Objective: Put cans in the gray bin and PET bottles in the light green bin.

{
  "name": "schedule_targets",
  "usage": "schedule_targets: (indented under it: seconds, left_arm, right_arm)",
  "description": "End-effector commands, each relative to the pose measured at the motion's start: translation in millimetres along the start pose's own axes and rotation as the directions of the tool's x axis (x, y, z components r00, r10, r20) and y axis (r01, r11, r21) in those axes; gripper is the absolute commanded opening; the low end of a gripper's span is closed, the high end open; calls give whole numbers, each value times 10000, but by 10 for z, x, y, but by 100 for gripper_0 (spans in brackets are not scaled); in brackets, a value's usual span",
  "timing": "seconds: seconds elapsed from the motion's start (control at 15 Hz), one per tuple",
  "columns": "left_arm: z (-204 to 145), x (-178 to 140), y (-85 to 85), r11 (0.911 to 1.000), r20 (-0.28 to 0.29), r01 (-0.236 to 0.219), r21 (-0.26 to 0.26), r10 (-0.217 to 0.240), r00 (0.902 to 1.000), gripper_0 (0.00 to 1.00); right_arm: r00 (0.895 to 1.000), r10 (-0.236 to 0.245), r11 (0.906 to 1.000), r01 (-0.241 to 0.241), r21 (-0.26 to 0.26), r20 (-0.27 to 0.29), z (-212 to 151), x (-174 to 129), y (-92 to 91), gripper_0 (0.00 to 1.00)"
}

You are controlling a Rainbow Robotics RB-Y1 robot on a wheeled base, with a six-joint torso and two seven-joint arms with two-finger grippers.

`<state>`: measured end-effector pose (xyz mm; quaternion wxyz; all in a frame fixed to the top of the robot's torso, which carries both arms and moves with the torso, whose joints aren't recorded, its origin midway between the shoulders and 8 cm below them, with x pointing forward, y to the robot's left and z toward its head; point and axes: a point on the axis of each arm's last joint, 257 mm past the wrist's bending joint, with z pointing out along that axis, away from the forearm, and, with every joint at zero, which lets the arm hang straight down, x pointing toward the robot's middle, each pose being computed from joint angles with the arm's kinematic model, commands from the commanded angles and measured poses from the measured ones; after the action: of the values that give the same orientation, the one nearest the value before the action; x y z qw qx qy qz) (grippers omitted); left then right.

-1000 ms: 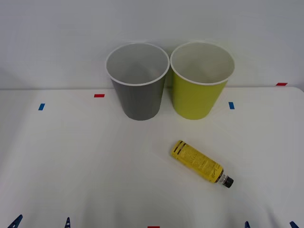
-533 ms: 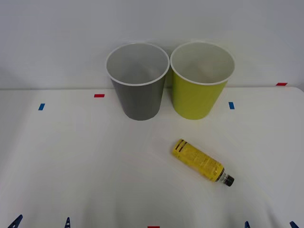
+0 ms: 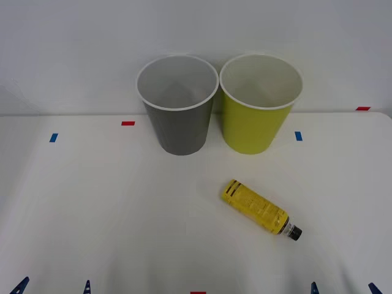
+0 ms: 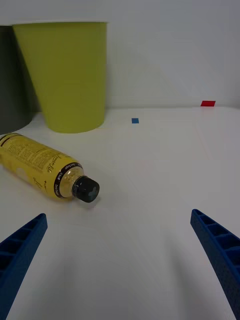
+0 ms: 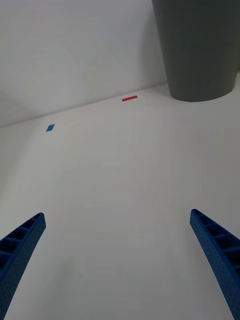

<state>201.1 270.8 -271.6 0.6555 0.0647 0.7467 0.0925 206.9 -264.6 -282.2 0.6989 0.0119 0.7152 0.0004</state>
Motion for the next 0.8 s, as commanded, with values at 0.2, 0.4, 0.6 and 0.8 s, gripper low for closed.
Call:
schedule_targets:
  seconds: [0.2, 0.4, 0.6, 0.8]
  left_arm:
    - [0, 0, 0, 10000, 0, 0, 0, 0, 10000, 100]
    - [0, 0, 0, 10000, 0, 0, 0, 0, 10000, 99]
    - [0, 0, 0, 10000, 0, 0, 0, 0, 10000, 99]
    - [0, 0, 0, 10000, 0, 0, 0, 0, 10000, 99]
  right_arm:
    - [9985, -45, 9992, 23, -404, -543, 238, -214, 82, 100]
    - [9916, -238, 9971, 144, -744, -1274, 401, -380, 136, 100]
    - [9782, -401, 9927, 159, -1192, -2035, 570, -534, 210, 100]
    - [9701, -603, 9892, 267, -1438, -2350, 798, -652, 204, 100]
